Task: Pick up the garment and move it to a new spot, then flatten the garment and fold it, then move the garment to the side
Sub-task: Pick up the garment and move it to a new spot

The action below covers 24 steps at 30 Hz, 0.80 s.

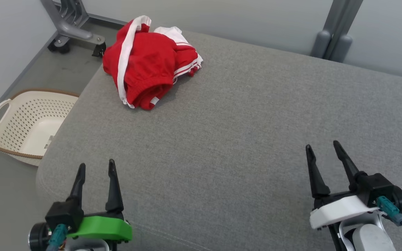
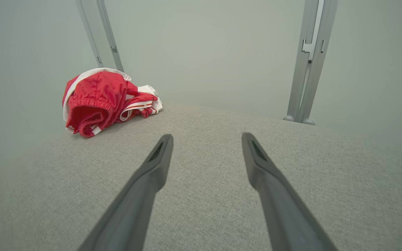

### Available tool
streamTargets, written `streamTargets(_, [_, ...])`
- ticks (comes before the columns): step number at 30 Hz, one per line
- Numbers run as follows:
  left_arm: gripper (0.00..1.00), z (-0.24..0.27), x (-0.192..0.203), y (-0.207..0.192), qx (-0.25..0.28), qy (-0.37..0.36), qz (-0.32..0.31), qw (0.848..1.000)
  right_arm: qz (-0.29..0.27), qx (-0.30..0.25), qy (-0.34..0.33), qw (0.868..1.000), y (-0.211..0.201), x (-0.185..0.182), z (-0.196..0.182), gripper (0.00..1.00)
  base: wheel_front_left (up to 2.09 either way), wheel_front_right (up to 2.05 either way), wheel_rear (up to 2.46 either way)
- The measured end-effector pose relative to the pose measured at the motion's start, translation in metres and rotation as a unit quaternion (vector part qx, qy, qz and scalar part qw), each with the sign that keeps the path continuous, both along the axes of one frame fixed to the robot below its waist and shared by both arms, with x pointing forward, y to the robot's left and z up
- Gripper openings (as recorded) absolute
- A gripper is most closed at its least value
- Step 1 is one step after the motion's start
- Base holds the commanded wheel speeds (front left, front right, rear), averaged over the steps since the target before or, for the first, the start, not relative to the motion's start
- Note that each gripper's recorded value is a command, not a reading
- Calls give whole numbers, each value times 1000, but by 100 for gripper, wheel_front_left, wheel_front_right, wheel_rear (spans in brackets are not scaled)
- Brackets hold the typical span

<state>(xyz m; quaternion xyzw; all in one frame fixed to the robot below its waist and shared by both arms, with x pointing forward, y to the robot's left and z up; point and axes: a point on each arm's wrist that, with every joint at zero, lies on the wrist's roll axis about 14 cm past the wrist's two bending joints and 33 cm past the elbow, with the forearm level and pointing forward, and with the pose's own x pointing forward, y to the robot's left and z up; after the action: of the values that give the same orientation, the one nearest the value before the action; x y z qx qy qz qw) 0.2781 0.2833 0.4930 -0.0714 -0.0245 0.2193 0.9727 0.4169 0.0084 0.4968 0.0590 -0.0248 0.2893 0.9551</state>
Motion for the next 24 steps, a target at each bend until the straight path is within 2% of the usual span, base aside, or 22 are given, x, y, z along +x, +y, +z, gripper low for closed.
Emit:
streamTargets(3, [100, 13, 12, 12, 16, -14, 9, 1000, -13, -4, -6, 1000, -7, 10, -1, 100, 0, 0, 0])
streamTargets(8, [100, 53, 51, 39, 102, -37, -3, 994, -32, -11, -17, 999, -17, 28, -2, 100, 0, 0, 0])
streamTargets(15, [100, 67, 120, 71, 170, -9, -33, 985, -49, -17, -22, 998, -25, 50, -12, 100, 0, 0, 0])
streamTargets(19, [100, 49, 159, 74, 155, 37, -60, 985, -61, -25, -19, 998, -33, 62, -23, 100, 0, 0, 0])
streamTargets(24, [100, -6, 181, 68, 130, 129, -97, 978, -75, -33, -4, 997, -43, 72, -43, 100, 0, 0, 0])
